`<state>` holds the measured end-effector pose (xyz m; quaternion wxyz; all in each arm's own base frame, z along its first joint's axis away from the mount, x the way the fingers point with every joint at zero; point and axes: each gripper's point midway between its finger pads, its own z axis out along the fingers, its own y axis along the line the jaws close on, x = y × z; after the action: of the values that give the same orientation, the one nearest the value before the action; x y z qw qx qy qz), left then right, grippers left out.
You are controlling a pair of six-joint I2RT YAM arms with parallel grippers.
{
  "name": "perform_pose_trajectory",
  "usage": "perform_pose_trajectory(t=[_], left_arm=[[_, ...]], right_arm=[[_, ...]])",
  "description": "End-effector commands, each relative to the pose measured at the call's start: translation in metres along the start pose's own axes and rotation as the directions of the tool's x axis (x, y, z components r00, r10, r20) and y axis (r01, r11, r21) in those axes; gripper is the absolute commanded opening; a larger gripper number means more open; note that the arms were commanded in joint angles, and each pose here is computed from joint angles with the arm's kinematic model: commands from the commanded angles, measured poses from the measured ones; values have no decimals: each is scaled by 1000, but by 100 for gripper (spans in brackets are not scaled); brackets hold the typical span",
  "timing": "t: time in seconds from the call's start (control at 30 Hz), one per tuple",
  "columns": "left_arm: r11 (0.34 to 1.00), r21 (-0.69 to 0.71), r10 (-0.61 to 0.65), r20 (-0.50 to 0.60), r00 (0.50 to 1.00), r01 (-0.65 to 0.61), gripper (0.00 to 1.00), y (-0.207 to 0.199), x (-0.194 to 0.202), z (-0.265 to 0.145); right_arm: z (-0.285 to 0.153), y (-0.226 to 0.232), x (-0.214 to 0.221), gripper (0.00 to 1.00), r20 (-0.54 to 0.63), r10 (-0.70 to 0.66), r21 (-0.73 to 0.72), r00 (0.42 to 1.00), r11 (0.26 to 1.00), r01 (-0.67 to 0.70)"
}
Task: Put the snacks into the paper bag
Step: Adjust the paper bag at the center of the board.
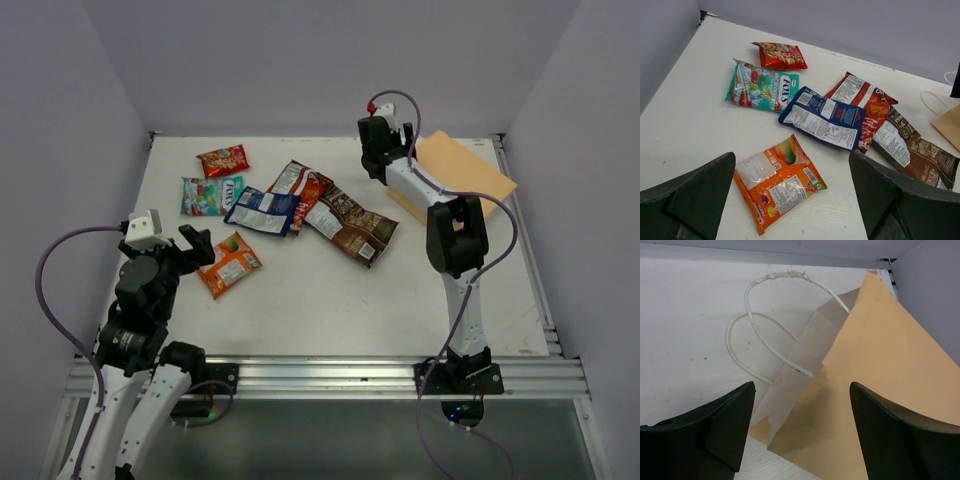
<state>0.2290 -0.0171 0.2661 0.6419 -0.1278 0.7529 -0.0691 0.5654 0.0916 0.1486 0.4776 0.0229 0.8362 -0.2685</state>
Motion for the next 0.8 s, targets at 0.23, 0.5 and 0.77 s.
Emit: perform_pose_trajectory(t=[0.23, 0.5, 0.77], left_arm=[[1000, 19, 18, 10, 1000, -19, 100, -6, -4, 7], [1000, 18, 25, -7, 1000, -25, 100, -7, -1, 11], [999, 17, 28, -11, 1000, -28, 100, -7, 0, 13]], right_arm=[[24, 18, -21, 76, 77, -229, 22, 970, 973, 228], [41, 26, -25, 73, 98, -328, 94, 940, 943, 319], [53, 31, -32, 70, 123, -417, 181, 901, 902, 393]])
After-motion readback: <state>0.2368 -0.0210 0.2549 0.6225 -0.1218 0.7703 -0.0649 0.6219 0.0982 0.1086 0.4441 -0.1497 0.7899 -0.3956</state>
